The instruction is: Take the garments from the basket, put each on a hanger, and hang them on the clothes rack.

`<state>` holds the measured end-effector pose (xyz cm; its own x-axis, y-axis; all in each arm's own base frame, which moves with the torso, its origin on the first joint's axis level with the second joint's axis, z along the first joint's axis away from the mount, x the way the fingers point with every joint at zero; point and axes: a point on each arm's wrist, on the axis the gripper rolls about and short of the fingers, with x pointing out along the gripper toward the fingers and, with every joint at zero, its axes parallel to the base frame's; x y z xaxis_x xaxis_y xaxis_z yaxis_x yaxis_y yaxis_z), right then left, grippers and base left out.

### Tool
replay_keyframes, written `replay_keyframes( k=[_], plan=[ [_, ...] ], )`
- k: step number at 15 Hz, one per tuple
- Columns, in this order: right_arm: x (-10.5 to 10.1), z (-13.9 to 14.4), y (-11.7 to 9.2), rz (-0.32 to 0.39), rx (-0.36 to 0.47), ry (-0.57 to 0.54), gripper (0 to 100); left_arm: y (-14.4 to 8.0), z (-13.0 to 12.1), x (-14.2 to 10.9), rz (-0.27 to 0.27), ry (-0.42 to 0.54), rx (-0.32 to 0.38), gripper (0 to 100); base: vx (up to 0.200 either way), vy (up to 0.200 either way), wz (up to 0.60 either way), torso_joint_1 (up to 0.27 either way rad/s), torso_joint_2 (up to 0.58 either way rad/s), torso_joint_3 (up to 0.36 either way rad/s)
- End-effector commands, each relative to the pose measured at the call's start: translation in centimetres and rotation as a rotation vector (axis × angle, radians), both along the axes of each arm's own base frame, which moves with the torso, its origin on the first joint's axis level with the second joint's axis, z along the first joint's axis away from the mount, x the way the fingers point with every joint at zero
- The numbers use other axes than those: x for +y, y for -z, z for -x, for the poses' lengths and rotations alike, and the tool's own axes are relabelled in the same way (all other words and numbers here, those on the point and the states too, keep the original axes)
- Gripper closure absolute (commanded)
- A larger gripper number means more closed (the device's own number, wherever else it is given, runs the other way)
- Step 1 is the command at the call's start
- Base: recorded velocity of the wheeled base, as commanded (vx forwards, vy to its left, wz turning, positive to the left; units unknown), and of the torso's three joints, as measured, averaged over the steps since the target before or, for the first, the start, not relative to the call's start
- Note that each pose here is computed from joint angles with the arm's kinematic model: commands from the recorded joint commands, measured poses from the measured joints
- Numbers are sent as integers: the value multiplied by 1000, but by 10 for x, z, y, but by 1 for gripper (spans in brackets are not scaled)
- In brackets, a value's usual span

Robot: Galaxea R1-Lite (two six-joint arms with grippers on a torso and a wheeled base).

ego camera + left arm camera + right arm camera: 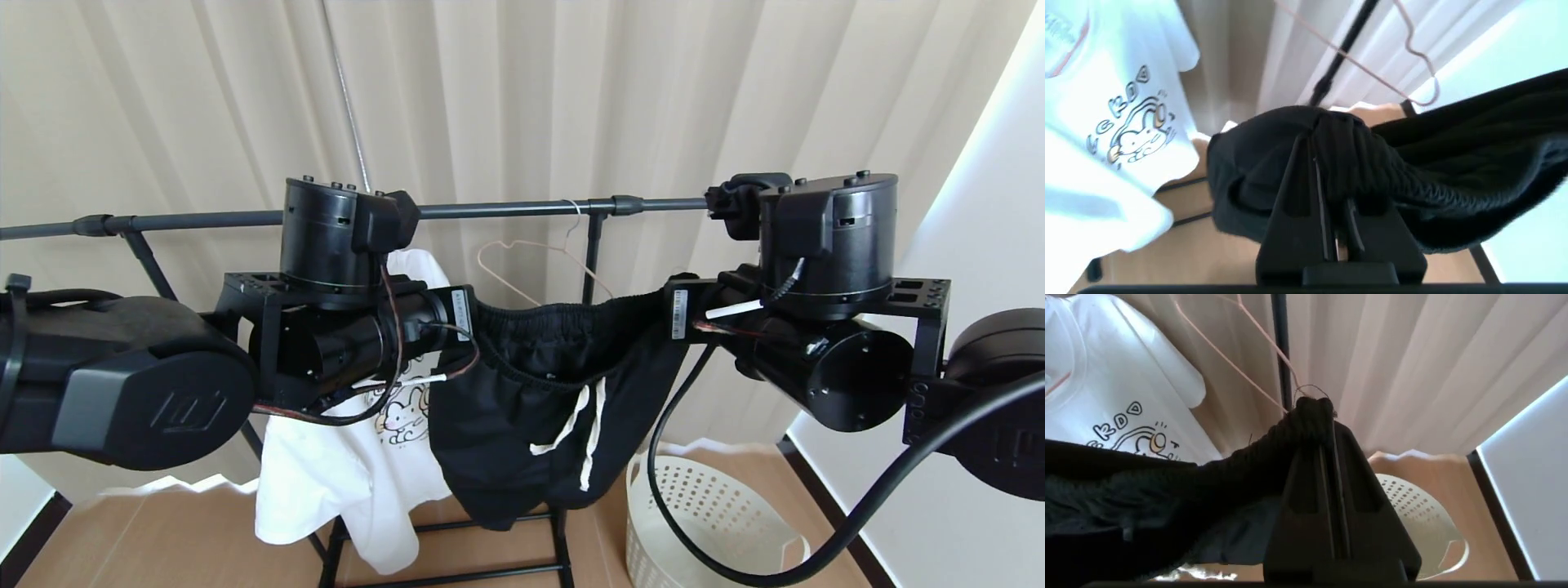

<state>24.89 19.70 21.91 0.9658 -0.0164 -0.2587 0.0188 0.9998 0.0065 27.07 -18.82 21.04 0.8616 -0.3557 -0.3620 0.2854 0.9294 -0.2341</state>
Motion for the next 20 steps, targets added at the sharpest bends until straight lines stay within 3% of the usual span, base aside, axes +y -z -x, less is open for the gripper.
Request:
replay_keyframes(
  k=[1, 5, 6, 8, 10, 14, 20],
  plan=[
    [-3, 3, 3, 27, 10, -4, 100, -2, 3, -4, 7, 12, -6, 100, 0, 0, 0, 0, 0, 0],
    [-14, 16, 14, 123, 48, -25, 100, -17, 12, 3, 55, 6, -36, 100, 0, 0, 0, 0, 0, 0],
    [-17, 18, 22, 177, 80, -35, 0, -18, 13, 4, 56, 4, -37, 100, 0, 0, 0, 0, 0, 0],
    [-32, 25, 44, 310, 169, -72, 0, -17, 13, 3, 52, 3, -34, 100, 0, 0, 0, 0, 0, 0],
    [-40, 39, 55, 344, 221, -221, 0, -16, 13, 3, 48, -3, -35, 100, 0, 0, 0, 0, 0, 0],
    [-41, 53, 67, 281, 292, -491, 0, -16, 15, 0, 48, 8, -33, 100, 0, 0, 0, 0, 0, 0],
    [-42, 69, 71, 170, 339, -768, 0, -16, 14, 0, 48, 7, -35, 100, 0, 0, 0, 0, 0, 0]
  ],
)
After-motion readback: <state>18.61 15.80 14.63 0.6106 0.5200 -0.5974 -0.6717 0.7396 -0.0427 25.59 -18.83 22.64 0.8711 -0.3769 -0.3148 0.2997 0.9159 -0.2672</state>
